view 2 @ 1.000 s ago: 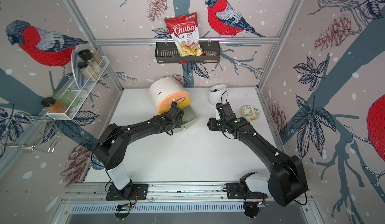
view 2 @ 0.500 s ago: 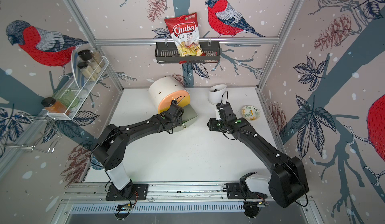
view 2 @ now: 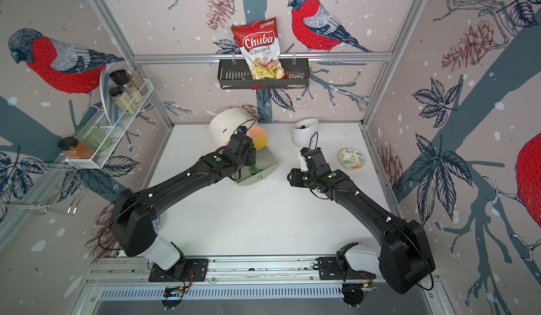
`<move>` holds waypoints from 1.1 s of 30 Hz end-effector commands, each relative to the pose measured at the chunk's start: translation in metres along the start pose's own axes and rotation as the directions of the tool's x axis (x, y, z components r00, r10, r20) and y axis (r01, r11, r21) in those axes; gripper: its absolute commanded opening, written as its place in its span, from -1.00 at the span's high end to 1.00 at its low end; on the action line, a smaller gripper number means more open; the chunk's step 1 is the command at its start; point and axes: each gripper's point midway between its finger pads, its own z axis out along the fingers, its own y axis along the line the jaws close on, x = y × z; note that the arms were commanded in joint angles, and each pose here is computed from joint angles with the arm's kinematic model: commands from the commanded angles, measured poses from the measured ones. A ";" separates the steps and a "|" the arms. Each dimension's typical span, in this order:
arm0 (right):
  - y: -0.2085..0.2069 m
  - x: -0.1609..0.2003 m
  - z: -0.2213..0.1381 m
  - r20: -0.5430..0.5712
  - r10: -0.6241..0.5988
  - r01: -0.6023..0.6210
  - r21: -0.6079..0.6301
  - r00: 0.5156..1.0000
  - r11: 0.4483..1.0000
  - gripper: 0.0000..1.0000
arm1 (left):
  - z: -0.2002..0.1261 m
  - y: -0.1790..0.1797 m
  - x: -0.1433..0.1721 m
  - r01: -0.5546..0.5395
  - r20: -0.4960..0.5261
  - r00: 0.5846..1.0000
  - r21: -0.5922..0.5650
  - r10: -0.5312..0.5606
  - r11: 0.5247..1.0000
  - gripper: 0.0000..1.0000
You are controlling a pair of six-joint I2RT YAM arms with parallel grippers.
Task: Put the paint cans in the drawer according to color
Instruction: Close the drawer in the storage box.
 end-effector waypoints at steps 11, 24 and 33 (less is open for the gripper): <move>0.066 0.002 0.037 0.112 -0.037 0.064 -0.250 0.993 0.966 -0.08 | -0.017 0.067 -0.124 -0.103 0.130 0.987 0.094 0.091 0.990 -0.86; 0.084 0.013 0.063 0.089 -0.083 0.103 -0.252 0.993 0.962 -0.08 | 0.026 0.134 -0.165 -0.163 0.181 0.976 0.225 0.123 0.961 -0.91; 0.088 0.013 0.083 0.066 -0.092 0.105 -0.243 0.994 0.964 0.03 | 0.057 0.134 -0.160 -0.163 0.111 0.985 0.302 0.135 0.939 -0.91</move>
